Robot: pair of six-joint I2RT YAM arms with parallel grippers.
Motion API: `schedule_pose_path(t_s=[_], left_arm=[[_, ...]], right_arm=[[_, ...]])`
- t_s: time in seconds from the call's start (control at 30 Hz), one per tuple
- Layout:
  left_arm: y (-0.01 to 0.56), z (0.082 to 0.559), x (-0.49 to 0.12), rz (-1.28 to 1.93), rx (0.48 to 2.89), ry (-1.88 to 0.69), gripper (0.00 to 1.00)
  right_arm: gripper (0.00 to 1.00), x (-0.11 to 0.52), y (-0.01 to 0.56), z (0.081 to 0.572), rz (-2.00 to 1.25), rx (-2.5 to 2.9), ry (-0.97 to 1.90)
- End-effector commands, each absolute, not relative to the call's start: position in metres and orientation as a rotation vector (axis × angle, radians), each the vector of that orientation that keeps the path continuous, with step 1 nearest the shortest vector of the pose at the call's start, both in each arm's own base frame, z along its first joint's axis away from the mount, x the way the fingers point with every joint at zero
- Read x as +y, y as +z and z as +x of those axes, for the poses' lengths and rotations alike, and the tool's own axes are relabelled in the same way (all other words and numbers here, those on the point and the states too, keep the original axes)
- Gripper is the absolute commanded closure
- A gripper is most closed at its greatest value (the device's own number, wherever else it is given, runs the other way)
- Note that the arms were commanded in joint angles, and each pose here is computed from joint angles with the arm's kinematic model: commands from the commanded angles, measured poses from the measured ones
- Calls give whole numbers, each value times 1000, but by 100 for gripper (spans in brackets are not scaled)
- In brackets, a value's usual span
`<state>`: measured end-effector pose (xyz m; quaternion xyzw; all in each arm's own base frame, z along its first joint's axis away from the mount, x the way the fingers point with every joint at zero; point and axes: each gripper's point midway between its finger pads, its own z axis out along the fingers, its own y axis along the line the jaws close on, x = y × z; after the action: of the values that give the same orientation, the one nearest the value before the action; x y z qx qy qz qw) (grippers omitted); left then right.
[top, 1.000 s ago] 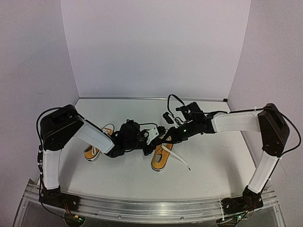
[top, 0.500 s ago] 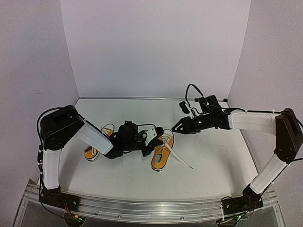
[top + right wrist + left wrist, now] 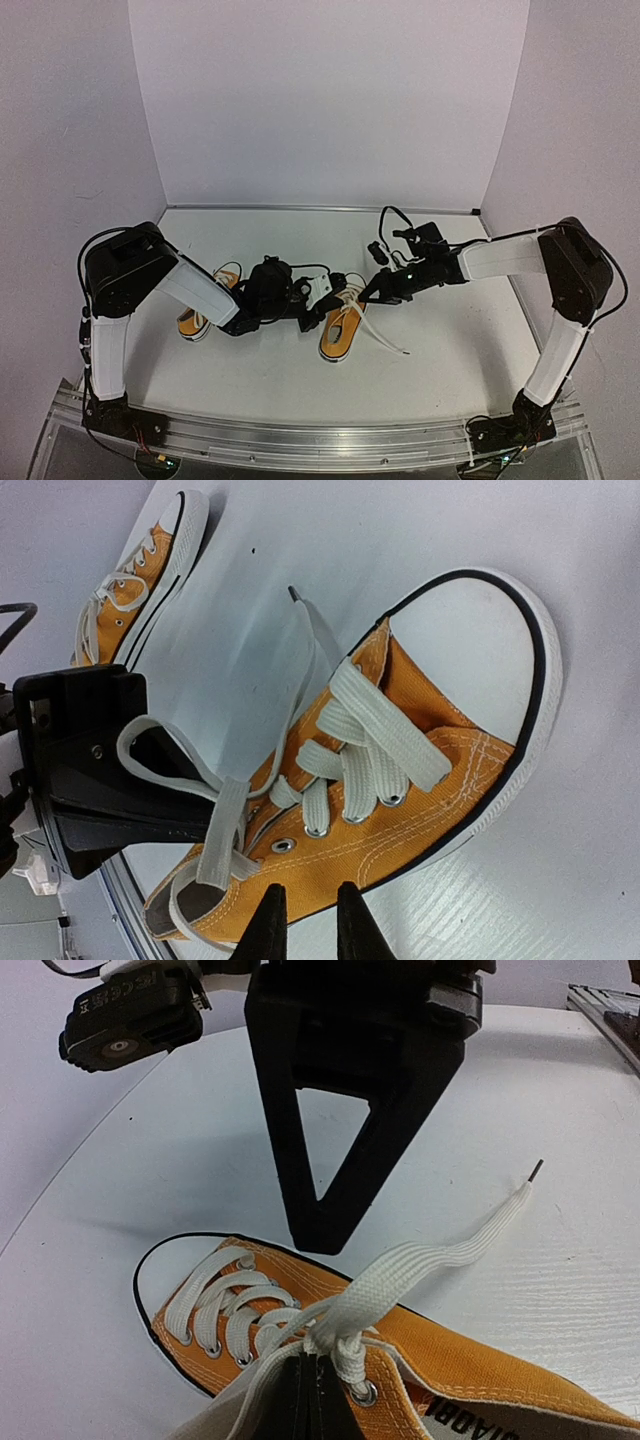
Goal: Tie the shoes
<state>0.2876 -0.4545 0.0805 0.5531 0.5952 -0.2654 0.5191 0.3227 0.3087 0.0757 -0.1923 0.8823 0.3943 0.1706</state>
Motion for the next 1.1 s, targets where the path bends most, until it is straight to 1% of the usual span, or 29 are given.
schedule_pose_path(t_s=[0.0, 0.37, 0.6, 0.93, 1.07], left_arm=[[95, 287, -457, 1343, 1372, -631, 100], [94, 284, -461, 1363, 1346, -628, 100], [93, 283, -462, 1373, 1341, -630, 100], [94, 279, -465, 1387, 1309, -641, 100], [93, 278, -466, 1392, 1304, -643, 100]], right_arm=[[84, 327, 86, 323, -593, 2427, 1224], [83, 343, 85, 318, -629, 2420, 1291], [76, 344, 98, 315, -631, 2388, 1313], [68, 351, 97, 311, -643, 2380, 1357], [67, 353, 95, 310, -644, 2385, 1357]])
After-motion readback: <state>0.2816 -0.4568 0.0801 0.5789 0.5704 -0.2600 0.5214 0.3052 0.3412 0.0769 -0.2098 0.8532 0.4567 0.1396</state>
